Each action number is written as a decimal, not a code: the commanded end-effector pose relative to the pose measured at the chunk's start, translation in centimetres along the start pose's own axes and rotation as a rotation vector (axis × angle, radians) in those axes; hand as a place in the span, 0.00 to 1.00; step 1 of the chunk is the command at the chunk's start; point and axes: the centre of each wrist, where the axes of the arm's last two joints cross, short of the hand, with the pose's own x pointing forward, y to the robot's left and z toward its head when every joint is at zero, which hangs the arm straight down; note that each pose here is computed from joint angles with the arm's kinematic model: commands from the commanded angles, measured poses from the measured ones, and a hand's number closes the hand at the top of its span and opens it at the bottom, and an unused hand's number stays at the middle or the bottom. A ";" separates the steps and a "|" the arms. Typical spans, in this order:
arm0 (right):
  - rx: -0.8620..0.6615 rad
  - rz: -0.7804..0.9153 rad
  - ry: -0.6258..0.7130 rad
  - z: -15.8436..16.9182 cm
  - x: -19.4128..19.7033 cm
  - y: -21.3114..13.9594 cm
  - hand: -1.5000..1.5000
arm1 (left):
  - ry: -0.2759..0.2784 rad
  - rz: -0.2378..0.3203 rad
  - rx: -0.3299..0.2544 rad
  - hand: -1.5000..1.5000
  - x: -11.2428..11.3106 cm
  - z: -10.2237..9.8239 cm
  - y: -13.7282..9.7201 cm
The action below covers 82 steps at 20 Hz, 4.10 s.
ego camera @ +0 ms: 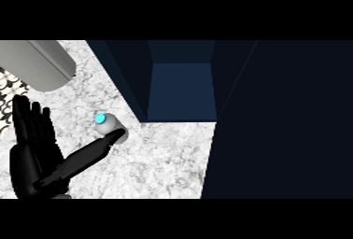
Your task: Pick up the bottled water, place it into the cabinet and close the cabinet
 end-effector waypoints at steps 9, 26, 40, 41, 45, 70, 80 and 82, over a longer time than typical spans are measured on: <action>-0.034 0.095 -0.072 1.2 1.8 -0.6 0.00 | 0.078 -0.025 -0.001 0.00 -7.7 -2.1 2.1; -0.038 0.095 -0.061 0.8 3.0 -0.5 0.00 | 0.106 0.001 -0.058 0.00 -16.2 -3.7 -1.5; -0.036 0.097 -0.049 0.8 1.1 -0.1 0.00 | 0.129 -0.024 -0.013 0.00 -22.1 -1.6 -2.1; -0.025 0.103 -0.073 1.8 3.3 -0.4 0.00 | 0.116 -0.017 0.002 0.00 -22.2 -2.4 -0.4; -0.021 0.082 -0.043 1.7 1.7 0.6 0.00 | 0.131 -0.016 -0.007 0.00 -22.6 -2.6 -2.4; -0.038 0.067 -0.041 2.4 2.1 0.2 0.00 | 0.061 0.213 -0.020 1.00 -25.6 -1.8 -1.1; -0.042 0.110 -0.033 0.9 1.1 -0.2 0.00 | 0.113 0.309 -0.434 1.00 -26.3 1.7 2.5; -0.023 0.106 -0.047 1.1 1.4 0.2 0.00 | 0.075 0.344 -0.421 1.00 -26.3 1.0 3.1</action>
